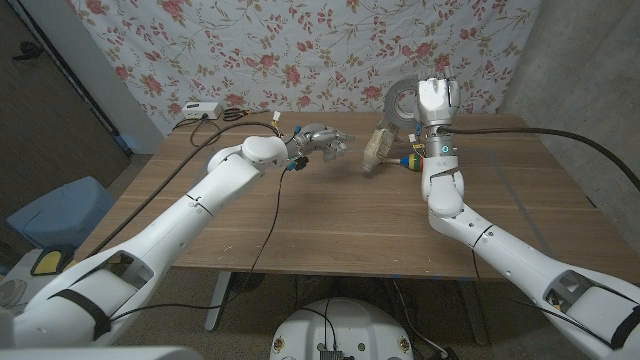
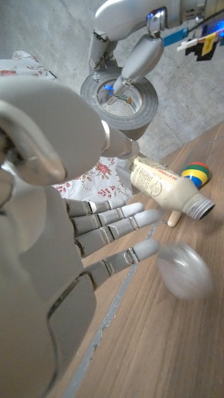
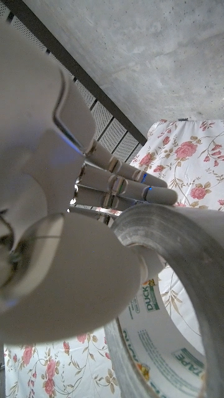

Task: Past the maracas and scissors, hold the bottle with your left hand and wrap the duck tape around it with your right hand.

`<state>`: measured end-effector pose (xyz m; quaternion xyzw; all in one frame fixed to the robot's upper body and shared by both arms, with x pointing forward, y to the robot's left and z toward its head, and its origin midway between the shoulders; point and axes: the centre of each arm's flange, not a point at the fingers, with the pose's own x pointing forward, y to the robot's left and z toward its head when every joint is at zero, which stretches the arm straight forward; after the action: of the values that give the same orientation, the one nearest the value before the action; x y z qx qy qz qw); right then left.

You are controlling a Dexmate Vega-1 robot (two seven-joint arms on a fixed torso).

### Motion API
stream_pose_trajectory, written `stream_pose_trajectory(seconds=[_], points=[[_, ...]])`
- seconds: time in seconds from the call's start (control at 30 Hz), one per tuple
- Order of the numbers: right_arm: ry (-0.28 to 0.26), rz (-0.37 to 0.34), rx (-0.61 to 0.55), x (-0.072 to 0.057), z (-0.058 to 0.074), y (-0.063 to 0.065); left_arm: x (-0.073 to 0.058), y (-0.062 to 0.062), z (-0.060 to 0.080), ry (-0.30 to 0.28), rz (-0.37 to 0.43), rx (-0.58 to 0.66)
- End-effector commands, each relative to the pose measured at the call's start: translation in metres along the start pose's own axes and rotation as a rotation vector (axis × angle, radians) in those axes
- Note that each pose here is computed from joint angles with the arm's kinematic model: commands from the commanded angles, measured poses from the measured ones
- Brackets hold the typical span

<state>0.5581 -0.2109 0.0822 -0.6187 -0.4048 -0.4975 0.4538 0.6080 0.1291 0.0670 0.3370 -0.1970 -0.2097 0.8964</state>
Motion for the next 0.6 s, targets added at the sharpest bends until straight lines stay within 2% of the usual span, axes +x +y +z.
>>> stream_pose_trajectory(seconds=[0.03, 0.2, 0.3, 0.6], points=[[0.013, -0.068, 0.066, 0.015, 0.003, -0.005, 0.000, 0.002, 0.006, 0.066, -0.029, 0.196], [0.015, -0.074, 0.079, 0.019, 0.002, -0.003, 0.000, 0.003, 0.007, 0.082, -0.006, 0.207], [0.024, -0.090, 0.094, 0.021, 0.003, -0.007, 0.004, 0.000, 0.006, 0.098, -0.011, 0.217], [0.030, -0.131, 0.137, 0.031, 0.015, -0.033, 0.014, -0.008, 0.004, 0.075, 0.010, 0.189]])
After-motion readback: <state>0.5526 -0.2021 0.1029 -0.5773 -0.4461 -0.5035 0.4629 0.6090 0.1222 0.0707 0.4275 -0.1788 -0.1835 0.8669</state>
